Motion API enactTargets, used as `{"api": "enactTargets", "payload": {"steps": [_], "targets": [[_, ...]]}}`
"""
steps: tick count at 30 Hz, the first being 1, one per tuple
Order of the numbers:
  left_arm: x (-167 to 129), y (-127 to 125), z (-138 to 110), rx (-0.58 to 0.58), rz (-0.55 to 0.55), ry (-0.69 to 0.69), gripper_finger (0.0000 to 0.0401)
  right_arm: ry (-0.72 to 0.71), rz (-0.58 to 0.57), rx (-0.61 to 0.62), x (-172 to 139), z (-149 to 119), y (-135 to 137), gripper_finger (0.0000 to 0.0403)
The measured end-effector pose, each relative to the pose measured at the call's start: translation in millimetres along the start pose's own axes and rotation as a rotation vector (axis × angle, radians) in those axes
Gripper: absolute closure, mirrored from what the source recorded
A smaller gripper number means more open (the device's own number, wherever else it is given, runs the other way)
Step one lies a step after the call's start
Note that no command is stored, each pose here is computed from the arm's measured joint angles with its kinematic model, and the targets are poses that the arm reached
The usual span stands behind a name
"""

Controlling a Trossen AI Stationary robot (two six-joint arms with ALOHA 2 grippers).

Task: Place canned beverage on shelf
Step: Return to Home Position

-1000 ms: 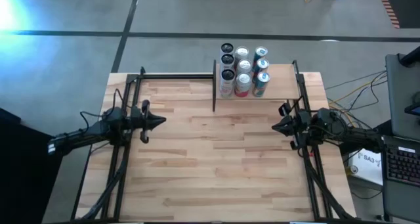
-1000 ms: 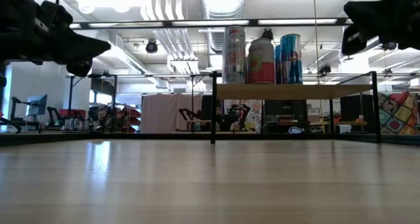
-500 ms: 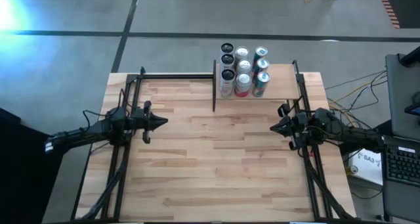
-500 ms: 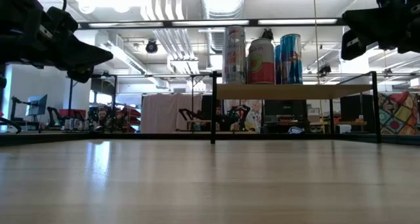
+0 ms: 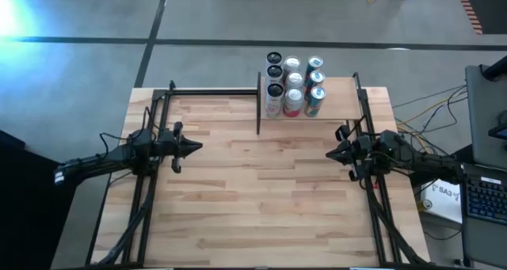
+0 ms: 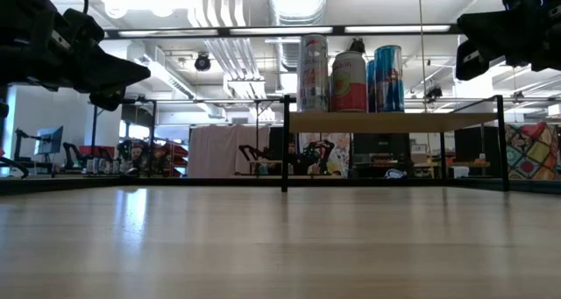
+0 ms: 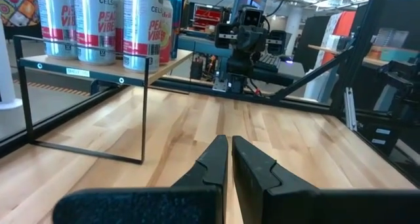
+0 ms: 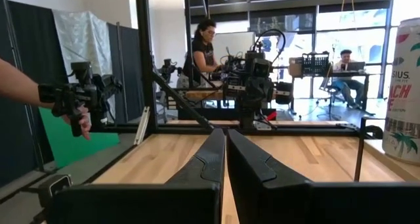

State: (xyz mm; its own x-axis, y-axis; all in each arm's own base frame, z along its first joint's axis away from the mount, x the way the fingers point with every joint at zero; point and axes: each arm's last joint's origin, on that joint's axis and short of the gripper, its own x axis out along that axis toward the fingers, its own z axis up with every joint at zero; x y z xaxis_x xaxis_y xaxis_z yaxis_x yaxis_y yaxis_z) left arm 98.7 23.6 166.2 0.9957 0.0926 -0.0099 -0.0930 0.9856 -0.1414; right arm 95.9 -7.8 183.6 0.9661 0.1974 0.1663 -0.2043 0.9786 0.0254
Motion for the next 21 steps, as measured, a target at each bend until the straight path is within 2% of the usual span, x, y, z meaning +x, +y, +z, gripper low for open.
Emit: {"api": "enactTargets", "payload": {"steps": [11,18,21], "targets": [[2,2,-1,-0.007,0.050,0.008,0.0401,0.001,0.000,-0.002,0,0,0,0.0394],[8,3,5,0.008,0.106,-0.049,0.0401,0.001,0.000,-0.014,0,0,0,0.0394],[10,4,2,0.007,0.111,-0.018,0.0401,0.001,0.000,-0.017,0,0,0,0.0394]]}}
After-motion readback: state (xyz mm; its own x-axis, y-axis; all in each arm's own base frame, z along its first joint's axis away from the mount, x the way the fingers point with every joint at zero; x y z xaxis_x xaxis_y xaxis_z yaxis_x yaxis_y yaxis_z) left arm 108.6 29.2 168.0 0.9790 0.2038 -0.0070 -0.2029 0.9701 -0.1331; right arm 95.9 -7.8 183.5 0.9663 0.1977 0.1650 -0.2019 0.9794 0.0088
